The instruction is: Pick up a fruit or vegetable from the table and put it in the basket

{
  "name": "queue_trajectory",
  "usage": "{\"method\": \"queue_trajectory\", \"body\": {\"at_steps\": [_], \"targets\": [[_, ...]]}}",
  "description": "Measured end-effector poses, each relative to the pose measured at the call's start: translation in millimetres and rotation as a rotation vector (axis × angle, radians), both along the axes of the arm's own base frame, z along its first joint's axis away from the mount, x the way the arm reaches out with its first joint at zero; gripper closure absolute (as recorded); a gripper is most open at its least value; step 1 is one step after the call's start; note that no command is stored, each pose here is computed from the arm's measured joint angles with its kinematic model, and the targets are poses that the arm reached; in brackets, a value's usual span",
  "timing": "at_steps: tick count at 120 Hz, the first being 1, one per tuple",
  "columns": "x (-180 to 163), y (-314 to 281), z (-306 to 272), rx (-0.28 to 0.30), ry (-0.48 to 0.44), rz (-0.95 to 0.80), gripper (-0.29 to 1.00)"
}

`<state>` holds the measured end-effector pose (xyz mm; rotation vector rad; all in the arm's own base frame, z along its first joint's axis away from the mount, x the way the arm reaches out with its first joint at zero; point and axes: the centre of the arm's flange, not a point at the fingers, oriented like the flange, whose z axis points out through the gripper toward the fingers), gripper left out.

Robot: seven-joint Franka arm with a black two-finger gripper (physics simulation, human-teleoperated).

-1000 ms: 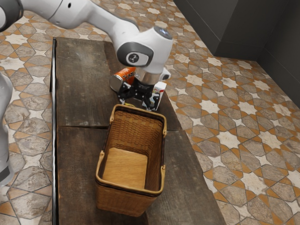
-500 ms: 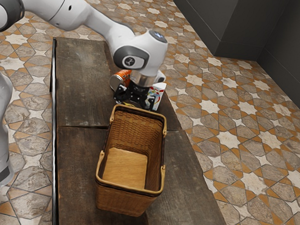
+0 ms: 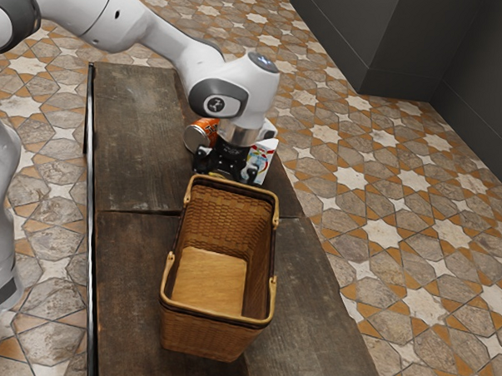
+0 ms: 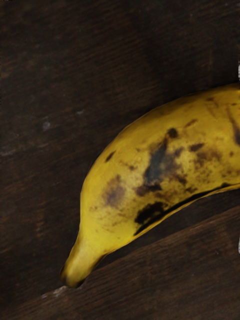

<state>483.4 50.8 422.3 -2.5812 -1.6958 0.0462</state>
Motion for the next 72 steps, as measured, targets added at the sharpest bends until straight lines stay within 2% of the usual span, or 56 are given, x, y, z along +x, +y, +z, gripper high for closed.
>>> {"method": "queue_trajectory", "body": {"at_steps": [13,72], "targets": [[-0.1,-1.1,-0.5,0.000,0.001,-0.005,0.47],[-6.5,-3.4,-1.0,0.014,0.020,-0.034,0.50]]}}
